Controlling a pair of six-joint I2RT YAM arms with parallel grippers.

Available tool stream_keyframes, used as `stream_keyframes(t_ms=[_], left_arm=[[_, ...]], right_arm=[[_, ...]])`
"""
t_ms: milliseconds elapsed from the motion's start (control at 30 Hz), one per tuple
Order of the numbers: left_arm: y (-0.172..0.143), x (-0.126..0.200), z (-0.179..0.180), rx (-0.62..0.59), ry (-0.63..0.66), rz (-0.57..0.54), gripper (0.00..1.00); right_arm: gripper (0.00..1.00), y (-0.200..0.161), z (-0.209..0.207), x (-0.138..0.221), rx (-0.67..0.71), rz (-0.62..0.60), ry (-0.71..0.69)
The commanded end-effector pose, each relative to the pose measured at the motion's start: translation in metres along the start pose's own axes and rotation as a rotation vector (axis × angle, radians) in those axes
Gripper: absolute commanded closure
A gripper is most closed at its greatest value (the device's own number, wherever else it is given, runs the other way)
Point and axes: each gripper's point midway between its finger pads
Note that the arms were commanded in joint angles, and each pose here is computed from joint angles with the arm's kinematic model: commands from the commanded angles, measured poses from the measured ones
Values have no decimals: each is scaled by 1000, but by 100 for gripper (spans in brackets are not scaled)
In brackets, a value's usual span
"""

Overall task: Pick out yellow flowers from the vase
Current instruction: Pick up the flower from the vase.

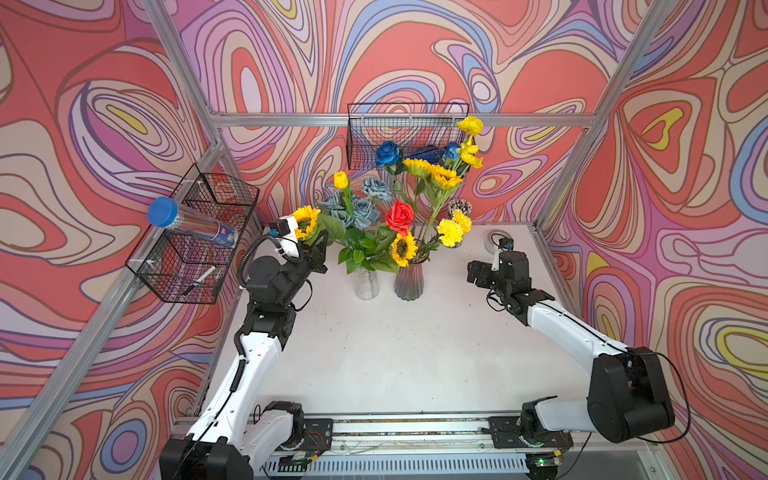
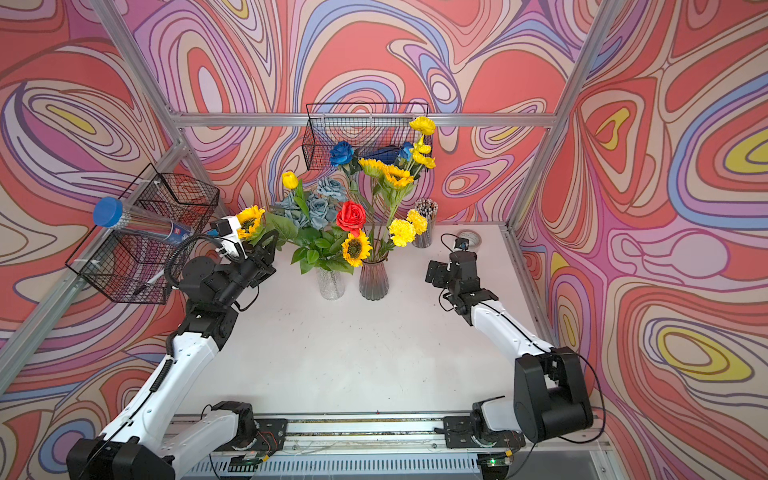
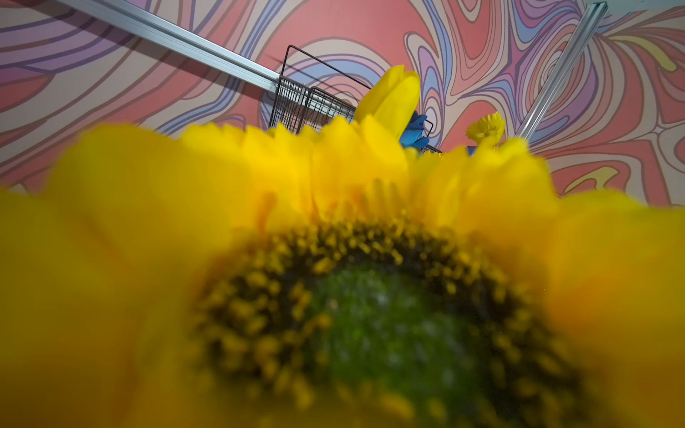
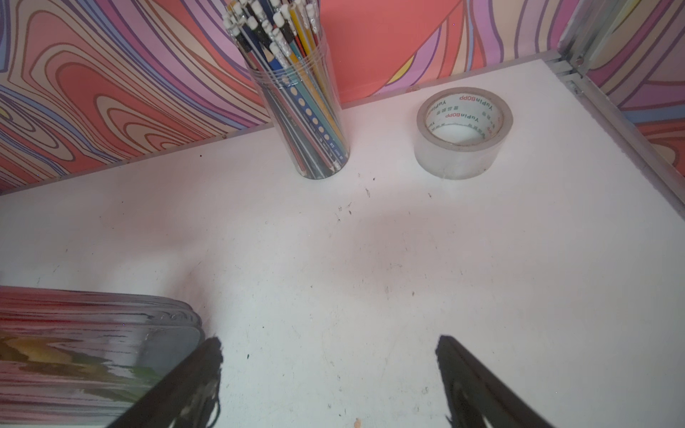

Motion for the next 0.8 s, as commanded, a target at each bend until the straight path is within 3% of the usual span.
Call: stream_keyframes(t_ms=[0,267,767], left_arm=[[16,5,-7,-48,-12,0,100],[32,11,-13,-92,-15,6,100],[65,35,-64,-142,-225,92,100]], right_arm=[[7,-2,0,3,2,-5,2],[6,-2,0,5,9,-5,3],[5,4,0,19,29,-17,-4]])
Point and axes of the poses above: each gripper's point midway between its finger pads, its own x axis back along the fingers, its own z axis along the line the jaws close on, y = z × x, and after that the axes turned 13 degrees about -x, right-handed
